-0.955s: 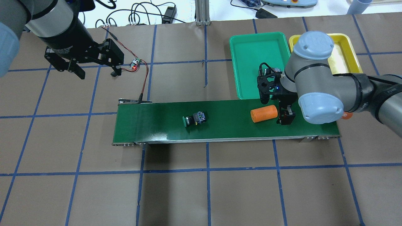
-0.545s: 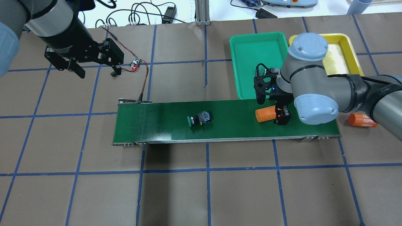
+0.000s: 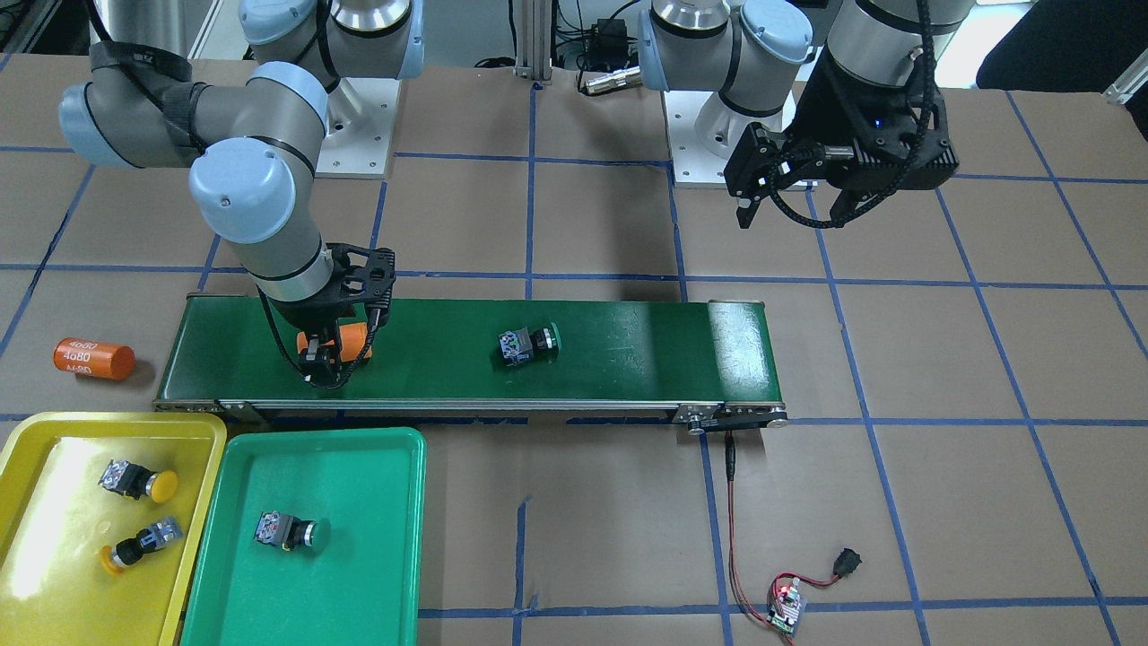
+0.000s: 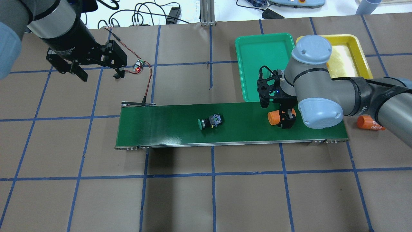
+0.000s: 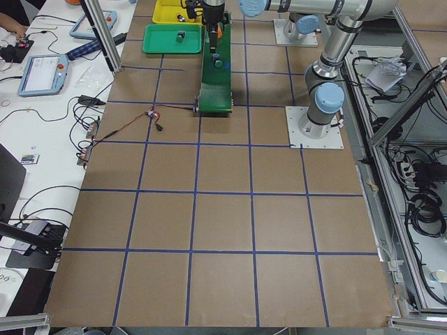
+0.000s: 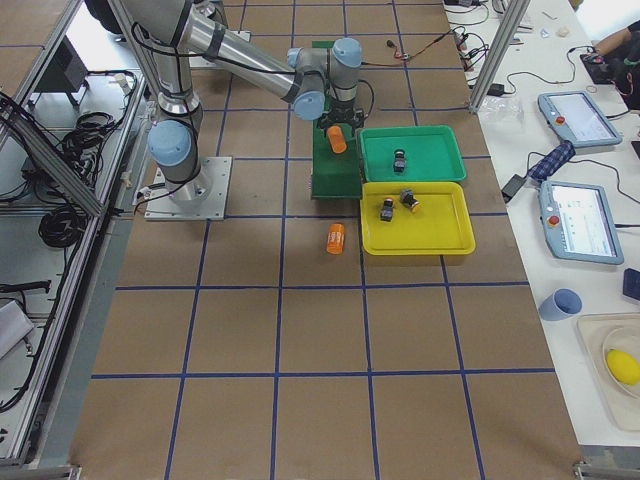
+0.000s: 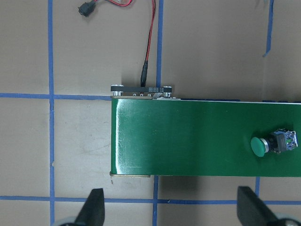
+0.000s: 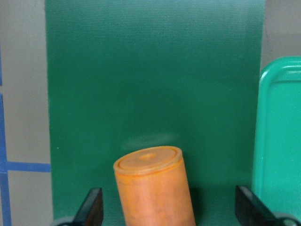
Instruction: Sort buttons by color to trays
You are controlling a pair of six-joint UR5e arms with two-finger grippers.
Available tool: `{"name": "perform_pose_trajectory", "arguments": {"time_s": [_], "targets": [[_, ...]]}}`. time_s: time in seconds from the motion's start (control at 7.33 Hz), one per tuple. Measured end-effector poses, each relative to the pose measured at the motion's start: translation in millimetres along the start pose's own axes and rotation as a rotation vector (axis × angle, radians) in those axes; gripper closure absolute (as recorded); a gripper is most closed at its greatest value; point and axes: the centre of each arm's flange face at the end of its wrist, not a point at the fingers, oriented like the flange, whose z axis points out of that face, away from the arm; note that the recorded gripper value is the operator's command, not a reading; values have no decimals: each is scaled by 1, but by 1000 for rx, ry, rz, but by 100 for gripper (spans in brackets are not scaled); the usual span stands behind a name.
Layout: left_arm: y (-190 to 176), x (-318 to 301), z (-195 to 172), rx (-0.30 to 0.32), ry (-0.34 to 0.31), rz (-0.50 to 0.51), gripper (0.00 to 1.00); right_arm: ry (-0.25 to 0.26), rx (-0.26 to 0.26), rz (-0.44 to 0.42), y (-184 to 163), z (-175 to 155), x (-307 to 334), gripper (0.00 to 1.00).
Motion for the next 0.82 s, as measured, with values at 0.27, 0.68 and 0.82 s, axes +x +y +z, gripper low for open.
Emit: {"name": "perform_pose_trajectory", "arguments": {"time_s": [0.27, 0.68, 0.82], "targets": [[4, 0, -3, -15, -2, -19, 0, 3, -10, -9, 1, -3, -2, 0], [3, 1, -6, -42, -4, -46, 0, 1, -24, -17, 2, -6, -9, 0], [4, 1, -7, -47, -5, -59, 0, 3, -28, -18, 2, -7, -11, 0]]}}
